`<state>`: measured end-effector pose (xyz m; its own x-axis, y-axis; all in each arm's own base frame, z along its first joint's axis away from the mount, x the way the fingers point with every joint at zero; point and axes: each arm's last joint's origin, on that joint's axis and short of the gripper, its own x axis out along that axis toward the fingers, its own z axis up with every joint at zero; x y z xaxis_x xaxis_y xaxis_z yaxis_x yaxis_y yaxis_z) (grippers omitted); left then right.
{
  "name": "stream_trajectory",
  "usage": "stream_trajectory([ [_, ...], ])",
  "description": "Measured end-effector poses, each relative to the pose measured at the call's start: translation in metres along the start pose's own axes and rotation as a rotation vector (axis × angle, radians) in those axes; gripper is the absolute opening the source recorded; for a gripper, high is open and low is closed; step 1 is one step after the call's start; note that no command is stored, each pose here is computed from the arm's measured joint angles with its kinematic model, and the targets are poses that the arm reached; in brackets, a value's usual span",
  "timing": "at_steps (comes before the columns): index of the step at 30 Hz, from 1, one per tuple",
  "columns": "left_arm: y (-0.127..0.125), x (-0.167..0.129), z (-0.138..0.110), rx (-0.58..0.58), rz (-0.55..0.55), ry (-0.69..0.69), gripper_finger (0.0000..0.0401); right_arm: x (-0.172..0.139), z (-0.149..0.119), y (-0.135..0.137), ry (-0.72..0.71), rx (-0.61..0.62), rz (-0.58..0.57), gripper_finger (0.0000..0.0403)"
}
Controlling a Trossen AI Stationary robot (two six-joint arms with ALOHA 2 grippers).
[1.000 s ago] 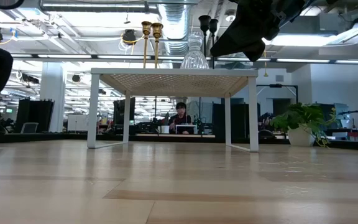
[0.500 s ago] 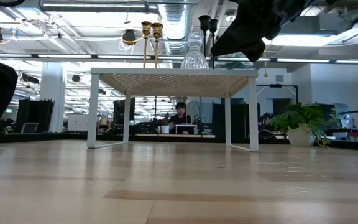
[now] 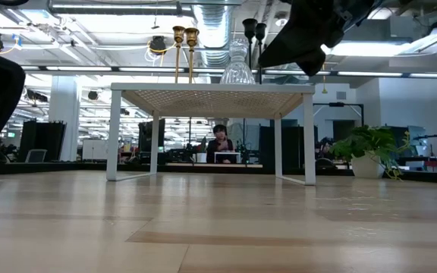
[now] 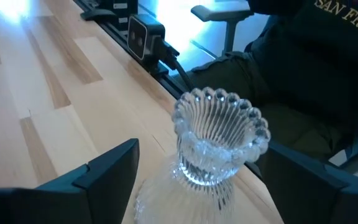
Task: Pick & Place candle stick holders
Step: Put the glass candle holder on the shelf
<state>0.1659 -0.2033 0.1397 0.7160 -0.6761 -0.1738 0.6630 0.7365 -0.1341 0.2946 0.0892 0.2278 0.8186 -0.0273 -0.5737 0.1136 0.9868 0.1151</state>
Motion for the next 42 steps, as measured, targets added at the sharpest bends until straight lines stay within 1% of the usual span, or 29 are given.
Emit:
stream_trajectory([
  [10,-0.0001,0.0001,0.0015,0.006,0.004,-0.013,0.03,0.0,0.0,0.0,0.0,0.0,0.0,0.0],
  [15,-0.0001,0.0001,0.0016,0.005,0.004,-0.014,0.0279,0.0,0.0,0.0,0.0,0.0,0.0,0.0],
  [20,-0.0001,0.0001,0.0016,0.005,0.003,-0.014,0.0243,0.0,0.0,0.0,0.0,0.0,0.0,0.0],
  [29,-0.0002,0.0001,0.0021,0.005,0.003,-0.019,0.0165,0.0,0.0,0.0,0.0,0.0,0.0,0.0],
  [33,0.0009,0.0001,0.0021,0.004,0.042,-0.024,0.0138,0.0,0.0,0.0,0.0,0.0,-0.001,0.0],
  [36,0.0024,0.0,0.0023,0.004,0.089,-0.03,0.0134,0.0,0.0,0.0,0.0,0.0,-0.001,0.0],
  [38,0.0032,0.0,0.0023,-0.001,0.112,-0.033,0.0139,0.0,-0.0001,-0.0001,0.001,-0.001,-0.001,0.0],
  [42,0.0032,-0.0001,0.0022,-0.027,0.115,-0.034,0.0145,0.0,-0.001,-0.0004,0.009,-0.011,-0.004,0.0],
])
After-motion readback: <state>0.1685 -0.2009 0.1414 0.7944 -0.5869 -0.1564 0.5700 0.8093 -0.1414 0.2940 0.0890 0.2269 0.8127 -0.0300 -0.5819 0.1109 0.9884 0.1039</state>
